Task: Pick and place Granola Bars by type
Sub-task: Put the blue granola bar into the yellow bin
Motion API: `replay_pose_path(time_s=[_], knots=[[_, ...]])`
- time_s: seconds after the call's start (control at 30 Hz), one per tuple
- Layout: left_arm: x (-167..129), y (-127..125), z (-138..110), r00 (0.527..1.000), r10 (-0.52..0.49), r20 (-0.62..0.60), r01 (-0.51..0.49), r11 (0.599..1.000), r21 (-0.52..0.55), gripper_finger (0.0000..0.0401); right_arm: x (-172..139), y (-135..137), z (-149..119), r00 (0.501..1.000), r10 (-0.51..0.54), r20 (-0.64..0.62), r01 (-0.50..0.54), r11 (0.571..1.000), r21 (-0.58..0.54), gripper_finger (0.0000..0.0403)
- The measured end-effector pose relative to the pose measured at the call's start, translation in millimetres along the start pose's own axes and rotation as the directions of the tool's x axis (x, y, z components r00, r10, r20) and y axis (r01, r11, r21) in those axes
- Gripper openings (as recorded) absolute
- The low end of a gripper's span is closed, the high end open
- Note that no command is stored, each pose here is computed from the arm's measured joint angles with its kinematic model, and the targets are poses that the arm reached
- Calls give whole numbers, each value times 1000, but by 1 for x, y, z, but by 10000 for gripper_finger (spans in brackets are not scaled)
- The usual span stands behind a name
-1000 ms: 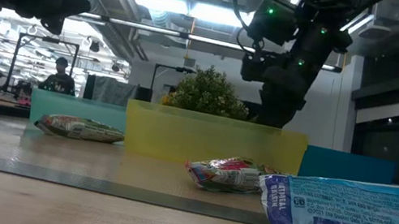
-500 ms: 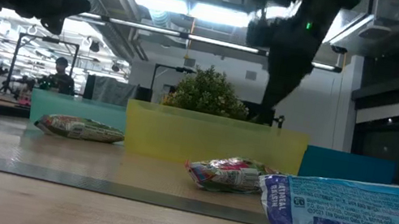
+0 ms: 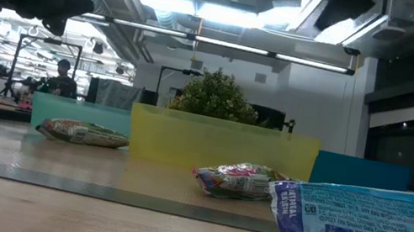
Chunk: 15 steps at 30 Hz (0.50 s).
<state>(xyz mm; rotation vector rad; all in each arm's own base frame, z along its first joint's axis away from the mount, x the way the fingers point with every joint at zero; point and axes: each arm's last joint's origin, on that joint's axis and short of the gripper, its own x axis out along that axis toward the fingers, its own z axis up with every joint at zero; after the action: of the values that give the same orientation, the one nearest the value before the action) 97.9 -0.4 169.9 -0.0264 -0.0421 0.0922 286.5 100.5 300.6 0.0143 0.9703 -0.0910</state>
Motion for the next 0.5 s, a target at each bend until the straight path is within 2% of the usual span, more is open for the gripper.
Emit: replay_pose_path(time_s=[0.27, 0.5], knots=[[0, 0, 0, 1000, 0, 0, 0, 1000, 0, 9, -6, 30, -12, 998, 66, -4, -66, 993, -95, 138], [0, 0, 0, 1000, 0, 0, 0, 1000, 0, 8, -14, 52, -15, 988, 152, 39, -139, 961, -241, 138]])
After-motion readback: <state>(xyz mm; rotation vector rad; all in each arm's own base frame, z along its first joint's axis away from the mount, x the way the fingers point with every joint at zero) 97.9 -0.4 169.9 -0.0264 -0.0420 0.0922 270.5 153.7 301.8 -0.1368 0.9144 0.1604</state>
